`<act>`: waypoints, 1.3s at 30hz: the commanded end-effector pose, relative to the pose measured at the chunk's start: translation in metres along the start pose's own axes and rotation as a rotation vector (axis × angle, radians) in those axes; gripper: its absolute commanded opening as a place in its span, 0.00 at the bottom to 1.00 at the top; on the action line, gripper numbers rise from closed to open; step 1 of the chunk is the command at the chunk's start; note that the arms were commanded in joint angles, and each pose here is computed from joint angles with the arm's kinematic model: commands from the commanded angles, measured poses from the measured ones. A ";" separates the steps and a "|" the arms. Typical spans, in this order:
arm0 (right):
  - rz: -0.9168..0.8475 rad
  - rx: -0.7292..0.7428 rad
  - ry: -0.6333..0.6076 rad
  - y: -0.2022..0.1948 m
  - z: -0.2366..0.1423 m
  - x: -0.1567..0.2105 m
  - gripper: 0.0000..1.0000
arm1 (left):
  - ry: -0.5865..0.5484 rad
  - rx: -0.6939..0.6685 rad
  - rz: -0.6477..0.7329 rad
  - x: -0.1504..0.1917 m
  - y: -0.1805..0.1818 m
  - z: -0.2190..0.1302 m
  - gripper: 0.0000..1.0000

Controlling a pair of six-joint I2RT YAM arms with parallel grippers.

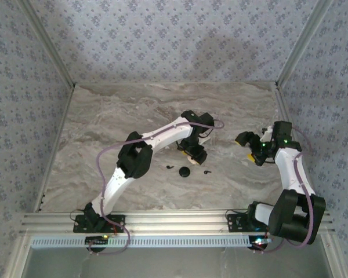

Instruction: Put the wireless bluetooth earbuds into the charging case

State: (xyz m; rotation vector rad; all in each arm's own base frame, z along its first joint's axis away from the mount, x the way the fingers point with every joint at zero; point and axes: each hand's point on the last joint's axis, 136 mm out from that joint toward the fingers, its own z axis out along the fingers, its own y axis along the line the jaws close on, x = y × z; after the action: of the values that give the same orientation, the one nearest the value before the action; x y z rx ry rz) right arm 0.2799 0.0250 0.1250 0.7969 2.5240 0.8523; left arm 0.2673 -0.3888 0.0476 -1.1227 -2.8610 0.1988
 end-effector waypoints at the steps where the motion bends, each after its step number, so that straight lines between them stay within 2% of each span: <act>1: -0.009 -0.017 0.007 0.001 -0.003 0.005 0.93 | 0.018 -0.010 -0.002 0.001 0.000 -0.001 0.75; 14: -0.007 -0.023 0.014 0.000 -0.002 0.008 0.93 | 0.050 -0.030 0.009 -0.001 0.000 0.016 0.76; 25: -0.005 -0.033 0.017 0.001 -0.003 0.010 0.93 | 0.074 -0.048 0.023 0.000 0.004 0.029 0.67; 30: -0.007 -0.032 0.015 0.002 -0.006 0.010 0.93 | 0.082 -0.061 0.036 0.002 0.002 0.032 0.68; 36: -0.009 -0.034 0.010 0.002 -0.008 0.011 0.92 | 0.077 -0.072 0.050 0.002 0.002 0.031 0.56; 39: -0.013 -0.039 0.010 0.002 -0.009 0.012 0.92 | 0.055 -0.089 0.073 0.000 0.004 0.024 0.54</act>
State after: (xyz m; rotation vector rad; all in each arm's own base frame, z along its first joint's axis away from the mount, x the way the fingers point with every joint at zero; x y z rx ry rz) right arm 0.2738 0.0264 0.1301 0.7795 2.5032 0.8725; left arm 0.2748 -0.3900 0.0255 -1.1780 -2.8460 0.0797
